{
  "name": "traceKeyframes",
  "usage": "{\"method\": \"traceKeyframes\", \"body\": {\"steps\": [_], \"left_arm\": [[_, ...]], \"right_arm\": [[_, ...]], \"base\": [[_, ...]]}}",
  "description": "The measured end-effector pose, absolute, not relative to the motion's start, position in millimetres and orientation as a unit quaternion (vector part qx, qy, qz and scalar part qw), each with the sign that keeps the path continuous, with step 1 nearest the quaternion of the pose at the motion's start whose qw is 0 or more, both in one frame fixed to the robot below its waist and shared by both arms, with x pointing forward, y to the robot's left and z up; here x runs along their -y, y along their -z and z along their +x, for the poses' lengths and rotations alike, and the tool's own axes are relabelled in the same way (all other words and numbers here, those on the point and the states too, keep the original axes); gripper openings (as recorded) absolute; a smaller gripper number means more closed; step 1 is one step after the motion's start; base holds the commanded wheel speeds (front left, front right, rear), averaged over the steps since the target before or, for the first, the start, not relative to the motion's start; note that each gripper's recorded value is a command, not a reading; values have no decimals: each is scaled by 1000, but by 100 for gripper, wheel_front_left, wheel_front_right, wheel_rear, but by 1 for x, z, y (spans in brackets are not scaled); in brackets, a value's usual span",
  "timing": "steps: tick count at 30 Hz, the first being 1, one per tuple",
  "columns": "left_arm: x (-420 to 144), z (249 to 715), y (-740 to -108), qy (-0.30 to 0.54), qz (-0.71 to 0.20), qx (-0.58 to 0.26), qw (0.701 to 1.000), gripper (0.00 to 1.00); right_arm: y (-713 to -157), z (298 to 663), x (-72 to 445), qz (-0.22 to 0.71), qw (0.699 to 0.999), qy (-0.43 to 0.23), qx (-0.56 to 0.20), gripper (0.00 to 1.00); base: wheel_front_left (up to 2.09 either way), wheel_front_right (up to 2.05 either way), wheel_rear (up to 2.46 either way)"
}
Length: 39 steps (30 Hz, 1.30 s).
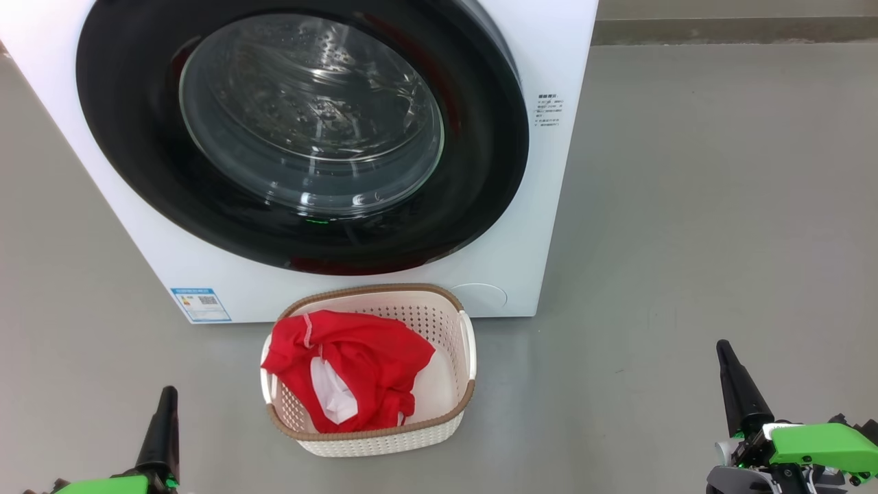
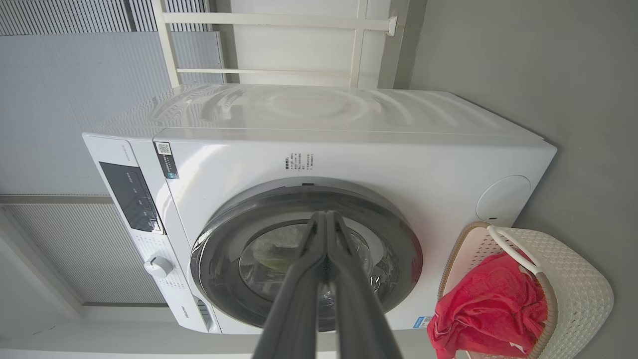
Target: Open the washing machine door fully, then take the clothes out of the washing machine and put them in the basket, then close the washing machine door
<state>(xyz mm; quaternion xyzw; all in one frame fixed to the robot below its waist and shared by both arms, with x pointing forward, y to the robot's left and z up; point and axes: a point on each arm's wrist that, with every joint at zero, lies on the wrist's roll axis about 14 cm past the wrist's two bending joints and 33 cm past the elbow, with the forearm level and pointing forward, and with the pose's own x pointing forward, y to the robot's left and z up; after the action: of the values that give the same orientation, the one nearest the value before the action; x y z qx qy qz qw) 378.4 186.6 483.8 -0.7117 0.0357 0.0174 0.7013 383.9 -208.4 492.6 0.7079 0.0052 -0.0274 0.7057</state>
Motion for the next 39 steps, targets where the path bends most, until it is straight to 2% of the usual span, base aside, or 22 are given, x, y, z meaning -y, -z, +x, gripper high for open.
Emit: {"method": "traceKeyframes", "body": {"steps": [39], "left_arm": [[-187, 378, -484, -18, -712, -35, 701, 0]], "right_arm": [[-493, 384, 208, 708, 705, 27, -5, 0]], "base": [[0, 0, 0]]}}
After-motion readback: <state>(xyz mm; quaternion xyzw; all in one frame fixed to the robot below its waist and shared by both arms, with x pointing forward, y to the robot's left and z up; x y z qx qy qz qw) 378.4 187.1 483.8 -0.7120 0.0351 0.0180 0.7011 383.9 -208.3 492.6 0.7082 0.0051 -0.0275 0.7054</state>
